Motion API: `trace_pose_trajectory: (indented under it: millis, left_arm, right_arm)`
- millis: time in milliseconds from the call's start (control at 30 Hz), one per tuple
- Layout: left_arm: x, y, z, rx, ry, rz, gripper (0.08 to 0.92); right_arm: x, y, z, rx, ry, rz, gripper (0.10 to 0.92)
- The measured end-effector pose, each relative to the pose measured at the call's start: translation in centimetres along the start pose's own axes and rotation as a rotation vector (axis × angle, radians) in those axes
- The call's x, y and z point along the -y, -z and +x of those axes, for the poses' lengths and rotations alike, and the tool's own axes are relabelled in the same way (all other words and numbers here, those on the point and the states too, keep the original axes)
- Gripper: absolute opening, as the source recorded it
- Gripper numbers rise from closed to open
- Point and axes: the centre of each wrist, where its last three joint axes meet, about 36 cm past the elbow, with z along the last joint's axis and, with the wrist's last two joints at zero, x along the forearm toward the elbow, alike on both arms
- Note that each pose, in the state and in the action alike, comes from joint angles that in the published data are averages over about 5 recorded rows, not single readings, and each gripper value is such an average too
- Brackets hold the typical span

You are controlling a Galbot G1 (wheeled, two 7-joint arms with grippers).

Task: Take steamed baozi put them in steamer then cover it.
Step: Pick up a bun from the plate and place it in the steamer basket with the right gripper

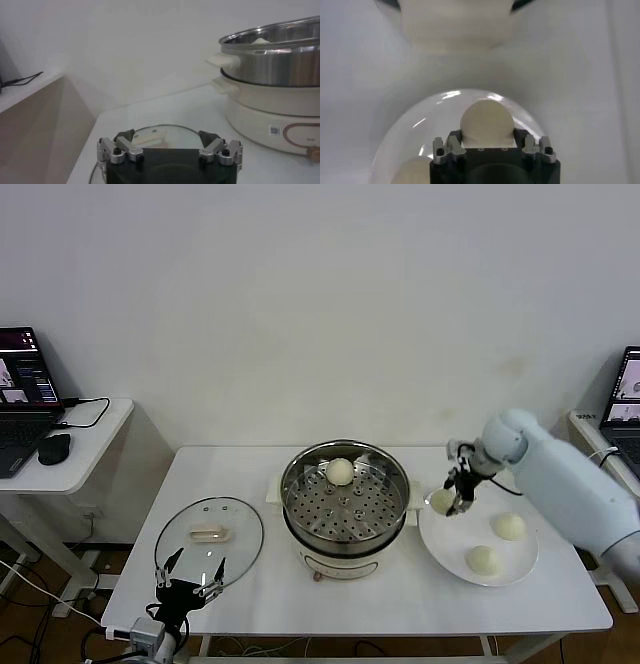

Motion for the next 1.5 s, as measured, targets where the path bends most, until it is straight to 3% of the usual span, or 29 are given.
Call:
trace_pose_trajectory:
  millis: [300, 500, 1067, 1500]
  left_arm:
    - [-0.5, 0.9, 0.2, 0.024, 0.006, -0.007, 0.823]
    - [-1.1, 1.2, 0.1, 0.032, 0.012, -0.018, 0.823]
    - [-0.8, 1.4, 0.3, 0.037, 0.02, 0.001, 0.823]
    - [-0.6, 1.2, 0.2, 0.035, 0.021, 0.015, 0.823]
  right_arm:
    - [1.8, 6.0, 7.0, 0.055, -0.025, 0.069, 0.628]
    - [2.5, 10.3, 8.5, 0.084, 0.005, 0.101, 0.628]
    - [2.2, 21.6, 3.7, 0.102, 0.117, 0.179, 0.628]
    - [1.1, 26.8, -1.7, 0.088, 0.168, 0.214, 0.628]
